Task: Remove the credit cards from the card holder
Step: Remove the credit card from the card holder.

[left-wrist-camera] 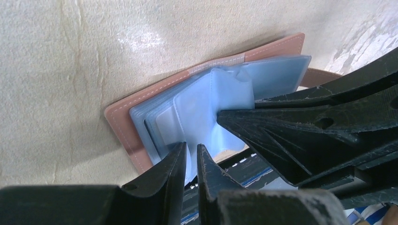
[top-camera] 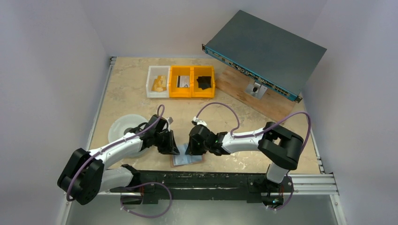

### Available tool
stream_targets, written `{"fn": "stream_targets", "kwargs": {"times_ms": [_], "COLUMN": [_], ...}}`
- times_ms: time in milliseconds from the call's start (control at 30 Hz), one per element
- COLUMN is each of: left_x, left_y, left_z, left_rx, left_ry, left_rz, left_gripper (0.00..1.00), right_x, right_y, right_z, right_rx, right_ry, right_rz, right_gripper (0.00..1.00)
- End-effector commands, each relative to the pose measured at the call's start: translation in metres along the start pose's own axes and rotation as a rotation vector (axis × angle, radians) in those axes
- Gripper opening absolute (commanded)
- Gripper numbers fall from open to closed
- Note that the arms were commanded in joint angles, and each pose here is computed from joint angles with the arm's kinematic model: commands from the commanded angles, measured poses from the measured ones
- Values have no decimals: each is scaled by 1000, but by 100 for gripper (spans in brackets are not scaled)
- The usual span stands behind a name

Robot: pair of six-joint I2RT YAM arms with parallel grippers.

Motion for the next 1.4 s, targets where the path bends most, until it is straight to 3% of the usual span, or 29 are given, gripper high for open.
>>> {"fn": "stream_targets", "kwargs": {"times_ms": [0, 200, 367, 567, 867, 1100, 1367], "left_x": [4, 5, 7, 9, 10, 12, 12], "left_y": [6, 9, 4, -2, -13, -15, 0], "left_z": [-2, -4, -9, -16, -28, -44, -69], "left_rx": [-11, -29, -47, -70, -144, -221, -286], "left_ry": [11, 12, 18, 29, 57, 65, 71], "left_rz": [-19, -8, -25, -35, -29, -20, 20], "left_gripper": [14, 15, 0, 0, 0, 17, 27], "right_x": [-24, -23, -8, 14, 30, 35, 37], "right_y": [7, 5, -6, -28, -55, -72, -96], "right_z": [-29, -28, -10, 14, 29, 27, 16], "right_rx": [-117, -108, -52, -5, 15, -24, -80], "right_ry": [-8, -7, -32, -63, -66, -64, -41], "right_rz": [113, 107, 55, -11, -76, -126, -196], "right_gripper": [3, 5, 15, 36, 47, 47, 47]}}
Point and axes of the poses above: each gripper's point midway between its finger pads, its own y axis out along the fingers, its own z axis along the line the jaws close on, x = y × z, the point moved 10 cm from there along -y, back along the fingers, and after that the axes turned 4 degrees about -y, right-handed, at the moved point
